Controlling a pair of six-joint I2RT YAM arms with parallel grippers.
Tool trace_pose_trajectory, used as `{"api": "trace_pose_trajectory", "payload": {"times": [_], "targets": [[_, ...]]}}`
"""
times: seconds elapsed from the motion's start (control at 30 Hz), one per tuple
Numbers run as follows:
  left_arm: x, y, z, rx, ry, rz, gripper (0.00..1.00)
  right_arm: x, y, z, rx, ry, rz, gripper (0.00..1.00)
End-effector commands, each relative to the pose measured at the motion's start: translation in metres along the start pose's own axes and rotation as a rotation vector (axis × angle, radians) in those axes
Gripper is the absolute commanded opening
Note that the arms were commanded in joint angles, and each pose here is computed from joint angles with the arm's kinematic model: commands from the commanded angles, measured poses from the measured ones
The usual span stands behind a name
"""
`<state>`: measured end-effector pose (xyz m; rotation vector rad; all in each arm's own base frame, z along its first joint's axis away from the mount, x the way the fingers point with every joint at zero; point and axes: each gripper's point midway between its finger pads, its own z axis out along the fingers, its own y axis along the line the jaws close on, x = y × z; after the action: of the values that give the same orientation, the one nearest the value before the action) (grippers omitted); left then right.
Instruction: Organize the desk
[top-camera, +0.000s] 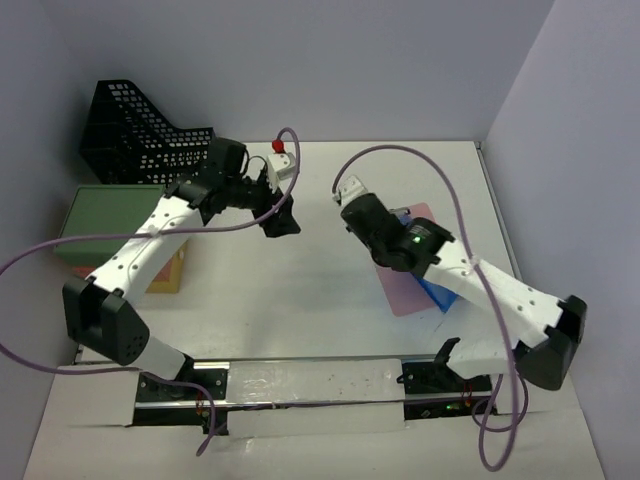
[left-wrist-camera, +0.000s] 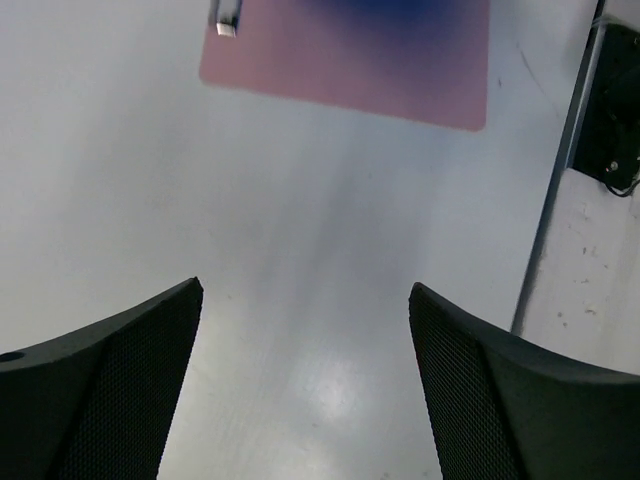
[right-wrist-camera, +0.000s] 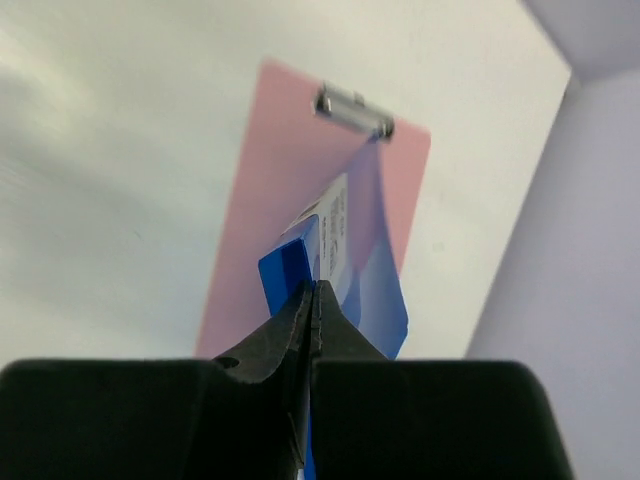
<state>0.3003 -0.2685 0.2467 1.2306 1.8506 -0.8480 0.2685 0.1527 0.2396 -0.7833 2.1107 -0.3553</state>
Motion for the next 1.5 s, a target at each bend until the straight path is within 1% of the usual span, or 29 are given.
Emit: {"api": "trace_pose_trajectory", "payload": {"times": [0.0,0.03,0.07,0.1,0.17,0.27,0.33,0.43,0.53,0.63,0.7,0.77,0.83,0.9,1.0,1.07,1.13,1.17,1.2,1.23,1.3,1.33,1.37,1.4,1.43,1.47], "targets": [[-0.038,0.000,-0.010,-0.017,-0.082,0.236,0.94,-0.047,-0.008,-0.040,-0.120,-0.200,0.031,0.00],[-0.041,-0.009,-0.010,-0.006,-0.078,0.311,0.96,-0.051,-0.008,-0.043,-0.135,-0.213,0.026,0.00],[-0.041,-0.008,-0.010,-0.016,-0.072,0.362,0.97,-0.051,-0.006,-0.044,-0.145,-0.216,0.017,0.00],[-0.042,-0.021,-0.004,0.006,-0.038,0.425,0.98,-0.054,-0.005,-0.046,-0.161,-0.226,0.003,0.00],[-0.046,-0.034,0.000,0.010,-0.011,0.516,0.99,-0.058,-0.003,-0.049,-0.182,-0.242,-0.021,0.00],[-0.054,-0.045,0.006,0.036,-0.038,0.686,0.99,-0.068,0.000,-0.055,-0.223,-0.293,-0.043,0.00],[-0.065,-0.048,0.016,0.031,-0.102,0.739,0.99,-0.071,0.005,-0.057,-0.257,-0.337,-0.063,0.00],[-0.078,-0.047,0.031,0.036,-0.152,0.752,0.99,-0.077,0.012,-0.065,-0.308,-0.408,-0.083,0.00],[-0.095,-0.039,0.050,0.046,-0.189,0.716,0.99,-0.080,0.017,-0.079,-0.367,-0.467,-0.100,0.00],[-0.091,-0.044,0.060,0.103,-0.199,0.730,0.99,-0.081,0.013,-0.086,-0.371,-0.502,-0.102,0.00],[-0.086,-0.054,0.064,0.166,-0.221,0.722,0.99,-0.080,0.013,-0.089,-0.378,-0.515,-0.109,0.00],[-0.080,-0.056,0.078,0.173,-0.220,0.687,0.99,-0.082,0.019,-0.098,-0.432,-0.557,-0.128,0.00],[-0.086,-0.053,0.085,0.162,-0.245,0.666,0.99,-0.084,0.022,-0.102,-0.455,-0.581,-0.140,0.00],[-0.094,-0.052,0.092,0.183,-0.269,0.696,0.99,-0.084,0.023,-0.102,-0.458,-0.587,-0.146,0.00],[-0.087,-0.062,0.095,0.258,-0.255,0.739,0.99,-0.082,0.019,-0.096,-0.438,-0.574,-0.146,0.00],[-0.066,-0.073,0.099,0.308,-0.198,0.756,0.99,-0.081,0.018,-0.091,-0.432,-0.567,-0.142,0.00],[-0.052,-0.080,0.105,0.323,-0.165,0.724,0.98,-0.082,0.017,-0.091,-0.442,-0.580,-0.136,0.00],[-0.050,-0.081,0.107,0.322,-0.161,0.696,0.94,-0.083,0.018,-0.092,-0.449,-0.590,-0.136,0.00],[-0.051,-0.081,0.109,0.320,-0.163,0.666,0.85,-0.084,0.018,-0.093,-0.452,-0.598,-0.135,0.00],[-0.055,-0.080,0.110,0.314,-0.168,0.634,0.72,-0.085,0.018,-0.094,-0.454,-0.603,-0.134,0.00],[-0.065,-0.080,0.110,0.309,-0.178,0.594,0.51,-0.085,0.017,-0.096,-0.453,-0.613,-0.133,0.00],[-0.066,-0.080,0.110,0.311,-0.174,0.588,0.36,-0.084,0.016,-0.095,-0.449,-0.610,-0.130,0.00],[-0.067,-0.080,0.110,0.312,-0.171,0.586,0.19,-0.083,0.015,-0.094,-0.446,-0.608,-0.127,0.00],[-0.070,-0.080,0.109,0.305,-0.173,0.572,0.05,-0.081,0.014,-0.094,-0.442,-0.608,-0.125,0.00],[-0.074,-0.080,0.106,0.292,-0.177,0.546,0.00,-0.080,0.012,-0.093,-0.435,-0.608,-0.124,0.00],[-0.076,-0.080,0.104,0.283,-0.178,0.525,0.00,-0.079,0.010,-0.093,-0.426,-0.607,-0.120,0.00]]}}
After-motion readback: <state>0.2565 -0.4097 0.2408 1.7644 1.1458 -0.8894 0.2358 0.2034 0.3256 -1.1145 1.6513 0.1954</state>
